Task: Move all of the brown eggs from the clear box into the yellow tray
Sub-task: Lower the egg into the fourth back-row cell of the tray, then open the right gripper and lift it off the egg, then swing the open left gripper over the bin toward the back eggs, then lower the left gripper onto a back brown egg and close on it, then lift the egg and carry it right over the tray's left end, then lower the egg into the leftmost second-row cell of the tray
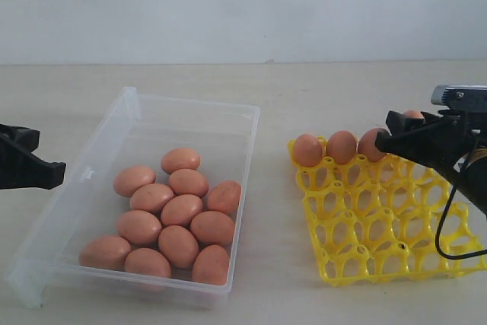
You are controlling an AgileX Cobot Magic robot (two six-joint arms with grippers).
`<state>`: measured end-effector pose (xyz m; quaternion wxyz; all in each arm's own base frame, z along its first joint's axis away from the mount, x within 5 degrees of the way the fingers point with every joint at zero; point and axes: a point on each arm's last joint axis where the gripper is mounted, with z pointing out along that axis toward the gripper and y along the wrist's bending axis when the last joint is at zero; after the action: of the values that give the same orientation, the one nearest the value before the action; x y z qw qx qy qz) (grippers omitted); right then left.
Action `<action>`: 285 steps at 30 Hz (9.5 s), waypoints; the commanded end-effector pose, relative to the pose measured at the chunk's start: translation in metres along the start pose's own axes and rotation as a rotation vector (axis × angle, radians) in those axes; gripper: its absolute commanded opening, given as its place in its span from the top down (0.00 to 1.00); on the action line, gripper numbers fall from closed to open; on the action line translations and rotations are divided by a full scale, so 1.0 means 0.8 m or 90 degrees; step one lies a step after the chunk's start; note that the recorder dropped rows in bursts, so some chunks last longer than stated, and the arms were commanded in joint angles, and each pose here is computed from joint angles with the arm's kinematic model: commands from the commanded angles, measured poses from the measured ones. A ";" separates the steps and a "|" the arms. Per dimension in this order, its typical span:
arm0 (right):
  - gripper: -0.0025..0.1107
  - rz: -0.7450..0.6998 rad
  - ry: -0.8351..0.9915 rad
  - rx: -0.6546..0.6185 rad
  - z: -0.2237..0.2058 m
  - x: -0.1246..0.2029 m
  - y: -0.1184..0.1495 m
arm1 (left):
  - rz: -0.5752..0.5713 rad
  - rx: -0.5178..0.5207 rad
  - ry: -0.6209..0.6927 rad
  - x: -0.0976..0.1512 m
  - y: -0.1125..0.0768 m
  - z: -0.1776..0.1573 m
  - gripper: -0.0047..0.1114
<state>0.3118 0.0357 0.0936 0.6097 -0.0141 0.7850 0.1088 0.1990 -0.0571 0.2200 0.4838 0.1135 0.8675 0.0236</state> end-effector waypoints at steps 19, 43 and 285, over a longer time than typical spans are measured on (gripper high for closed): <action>0.42 -0.027 0.069 -0.001 0.015 0.003 -0.002 | 0.002 -0.001 -0.003 0.001 0.001 -0.002 0.93; 0.74 -0.146 0.015 -0.383 -0.056 -0.129 0.103 | 0.002 0.001 -0.002 0.001 0.001 -0.002 0.93; 0.98 -0.201 0.003 -0.025 -0.252 -0.272 0.132 | 0.183 0.830 -0.094 -0.033 -0.276 0.280 0.93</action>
<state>0.1598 0.0773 0.3660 0.6162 -0.1444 0.7737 0.0287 0.3645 -0.2905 0.0894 0.3653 0.4929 0.6549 -0.4413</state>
